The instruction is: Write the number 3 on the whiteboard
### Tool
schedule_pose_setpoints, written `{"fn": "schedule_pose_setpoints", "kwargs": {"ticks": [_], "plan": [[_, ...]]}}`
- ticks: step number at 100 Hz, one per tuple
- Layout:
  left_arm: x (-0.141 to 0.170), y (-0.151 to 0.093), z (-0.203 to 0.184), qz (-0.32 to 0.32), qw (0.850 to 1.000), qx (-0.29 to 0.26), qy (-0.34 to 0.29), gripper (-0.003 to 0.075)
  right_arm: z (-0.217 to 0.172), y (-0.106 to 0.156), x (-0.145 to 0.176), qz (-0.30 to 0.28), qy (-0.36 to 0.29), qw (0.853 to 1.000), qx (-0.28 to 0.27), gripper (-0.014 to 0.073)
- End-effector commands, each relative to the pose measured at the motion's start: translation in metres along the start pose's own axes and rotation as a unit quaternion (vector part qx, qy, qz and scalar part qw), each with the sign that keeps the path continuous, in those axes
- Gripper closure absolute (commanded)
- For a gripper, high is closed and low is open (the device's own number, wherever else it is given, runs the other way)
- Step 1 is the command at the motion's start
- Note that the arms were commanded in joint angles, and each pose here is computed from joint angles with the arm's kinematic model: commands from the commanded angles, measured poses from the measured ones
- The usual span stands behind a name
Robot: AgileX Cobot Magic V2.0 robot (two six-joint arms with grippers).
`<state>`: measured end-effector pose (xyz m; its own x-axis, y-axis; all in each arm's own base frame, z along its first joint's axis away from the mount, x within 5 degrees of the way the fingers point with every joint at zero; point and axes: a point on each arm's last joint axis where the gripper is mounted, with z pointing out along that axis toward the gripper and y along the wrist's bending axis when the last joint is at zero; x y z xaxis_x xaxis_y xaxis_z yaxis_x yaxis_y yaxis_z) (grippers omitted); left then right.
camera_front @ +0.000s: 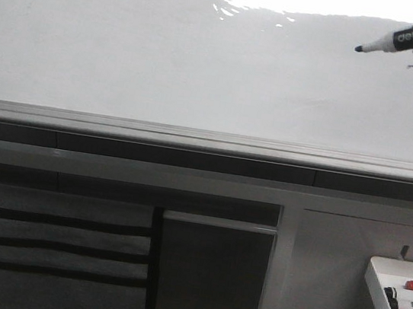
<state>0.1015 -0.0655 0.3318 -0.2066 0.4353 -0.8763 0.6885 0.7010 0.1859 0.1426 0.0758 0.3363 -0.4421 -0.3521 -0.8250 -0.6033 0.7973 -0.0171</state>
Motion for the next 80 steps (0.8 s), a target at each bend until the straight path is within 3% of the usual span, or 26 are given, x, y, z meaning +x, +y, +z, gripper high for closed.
{"fn": "schedule_pose_setpoints", "kwargs": {"ticks": [1, 17, 29, 42, 51, 80], "plan": [[-0.013, 0.004, -0.005, -0.014, 0.999, -0.019, -0.042, 0.0352, 0.0, -0.005, -0.023, 0.01, -0.042, 0.999, 0.01, 0.0575], [-0.013, 0.004, -0.005, -0.014, 0.999, -0.019, -0.042, 0.0352, 0.031, -0.013, -0.051, 0.012, 0.04, 0.999, -0.028, 0.0575], [-0.013, 0.004, -0.005, -0.014, 0.999, -0.019, -0.042, 0.0352, 0.052, -0.02, -0.073, 0.009, 0.064, 0.997, -0.043, 0.0575], [-0.013, 0.004, -0.005, -0.014, 0.999, -0.019, -0.042, 0.0352, 0.071, -0.009, -0.098, -0.027, 0.056, 0.996, -0.066, 0.0575], [-0.013, 0.004, -0.005, -0.014, 0.999, -0.019, -0.042, 0.0352, 0.082, 0.001, -0.108, -0.069, 0.036, 0.996, -0.053, 0.0575], [-0.013, 0.004, -0.005, -0.014, 0.999, -0.019, -0.042, 0.0352, 0.108, -0.009, -0.122, -0.055, -0.004, 0.998, -0.023, 0.0575]]}}
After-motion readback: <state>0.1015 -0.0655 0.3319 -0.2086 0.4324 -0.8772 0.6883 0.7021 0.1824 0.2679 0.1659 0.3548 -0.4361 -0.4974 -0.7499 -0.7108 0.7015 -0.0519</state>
